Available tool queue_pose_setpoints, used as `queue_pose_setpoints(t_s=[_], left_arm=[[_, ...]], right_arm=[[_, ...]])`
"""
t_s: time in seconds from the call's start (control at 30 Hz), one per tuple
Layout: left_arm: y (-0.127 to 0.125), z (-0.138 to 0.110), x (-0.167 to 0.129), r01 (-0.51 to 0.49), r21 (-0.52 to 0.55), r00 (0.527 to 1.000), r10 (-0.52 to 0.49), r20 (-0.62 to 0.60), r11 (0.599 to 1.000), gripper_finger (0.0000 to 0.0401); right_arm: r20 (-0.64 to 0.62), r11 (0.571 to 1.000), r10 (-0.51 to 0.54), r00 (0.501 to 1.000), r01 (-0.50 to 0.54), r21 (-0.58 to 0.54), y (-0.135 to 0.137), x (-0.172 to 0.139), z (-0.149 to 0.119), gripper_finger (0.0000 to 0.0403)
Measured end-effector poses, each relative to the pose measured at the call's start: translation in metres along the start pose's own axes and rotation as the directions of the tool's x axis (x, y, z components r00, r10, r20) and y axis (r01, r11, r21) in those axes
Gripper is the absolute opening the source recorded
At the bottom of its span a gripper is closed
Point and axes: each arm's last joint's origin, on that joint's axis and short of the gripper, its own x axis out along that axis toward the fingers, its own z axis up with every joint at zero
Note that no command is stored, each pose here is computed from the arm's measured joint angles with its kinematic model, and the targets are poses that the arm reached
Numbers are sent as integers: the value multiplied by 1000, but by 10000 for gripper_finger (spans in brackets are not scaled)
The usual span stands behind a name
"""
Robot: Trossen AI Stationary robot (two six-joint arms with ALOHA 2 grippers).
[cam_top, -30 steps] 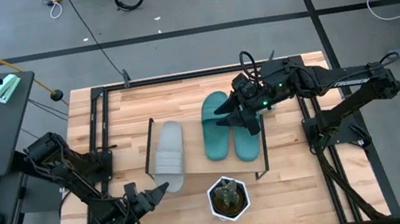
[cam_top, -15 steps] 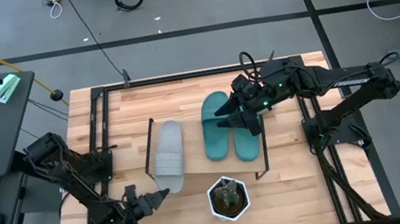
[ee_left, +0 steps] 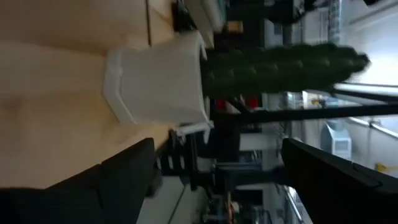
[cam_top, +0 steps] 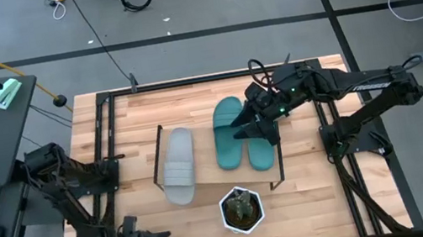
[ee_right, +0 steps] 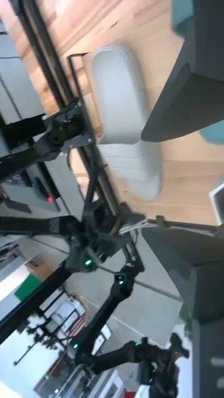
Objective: Pick and place slides into the shelf
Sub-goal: Put the gray slide on the shelf
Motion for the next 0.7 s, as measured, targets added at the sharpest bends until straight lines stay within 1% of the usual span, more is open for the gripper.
queue_pose_setpoints(t_s=[0.1,0.23,0.3,0.37,0.5,0.6,0.7], left_arm=[[-11,-3,-2,15,29,1000,-15,-12,999,353],[-35,1,5,38,117,999,-39,9,992,353],[-47,6,11,44,161,999,-44,0,986,353],[-58,10,17,50,182,998,-44,-41,982,353],[-75,19,37,84,193,986,-53,-161,978,353],[-86,24,53,151,206,964,-98,-248,967,353],[-99,31,67,248,241,945,-179,-272,938,353]], right_arm=[[-21,1000,-17,1000,17,-5,-4,-1,-1,242],[-29,999,-27,999,26,-22,-6,-1,-1,242],[-35,999,-27,999,26,-27,-6,-1,-2,242],[-38,999,-30,999,29,-30,-7,-2,-1,242],[-81,1000,-21,997,19,-22,-11,-3,-3,242],[-133,999,-49,990,46,-27,-17,-5,-7,242],[-190,994,-105,976,99,-38,-24,-11,-12,242]])
